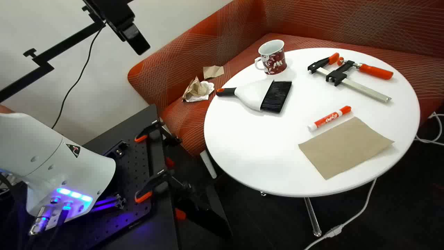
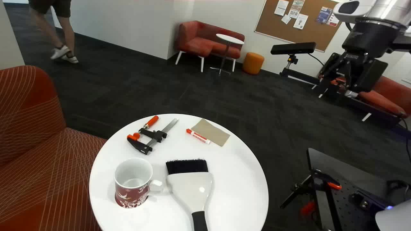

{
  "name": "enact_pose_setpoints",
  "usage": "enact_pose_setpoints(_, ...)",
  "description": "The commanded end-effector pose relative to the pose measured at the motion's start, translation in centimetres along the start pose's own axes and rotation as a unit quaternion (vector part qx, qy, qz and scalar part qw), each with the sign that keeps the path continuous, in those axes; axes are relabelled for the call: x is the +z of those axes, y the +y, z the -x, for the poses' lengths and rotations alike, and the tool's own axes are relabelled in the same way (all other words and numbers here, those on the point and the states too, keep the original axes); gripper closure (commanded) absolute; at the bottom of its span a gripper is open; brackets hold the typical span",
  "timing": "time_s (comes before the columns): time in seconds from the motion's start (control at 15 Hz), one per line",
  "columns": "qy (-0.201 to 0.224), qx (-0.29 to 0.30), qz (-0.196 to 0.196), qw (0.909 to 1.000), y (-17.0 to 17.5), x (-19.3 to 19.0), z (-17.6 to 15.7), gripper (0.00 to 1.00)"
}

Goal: Put the marker in the mug

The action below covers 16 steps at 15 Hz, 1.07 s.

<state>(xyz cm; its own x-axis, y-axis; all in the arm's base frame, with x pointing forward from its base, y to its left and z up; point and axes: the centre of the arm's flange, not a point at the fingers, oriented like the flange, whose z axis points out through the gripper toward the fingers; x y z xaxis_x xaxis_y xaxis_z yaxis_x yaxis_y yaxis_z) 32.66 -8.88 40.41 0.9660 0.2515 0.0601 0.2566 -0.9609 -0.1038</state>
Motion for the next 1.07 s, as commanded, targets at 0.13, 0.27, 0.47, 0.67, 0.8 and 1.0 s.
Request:
enact_pose_setpoints(0.13,0.0,0.0,0.0,1.0,0.0,0.0,0.0,0.0)
enact_pose_setpoints(0.27,0.0,0.0,0.0,1.0,0.0,0.0,0.0,0.0)
enact_pose_setpoints(0.47,0.002,0.001,0.004,1.0,-0.2,0.3,-1.1,0.0)
enact_pose_setpoints(0.67,0.007,0.0,0.019,0.9998,-0.3,1.2,-3.8,0.0)
enact_pose_setpoints(0.8,0.022,0.002,0.025,0.9995,0.3,2.6,-6.5,0.0)
enact_pose_setpoints(1.0,0.043,0.01,0.028,0.9986,1.4,5.6,-10.3,0.0)
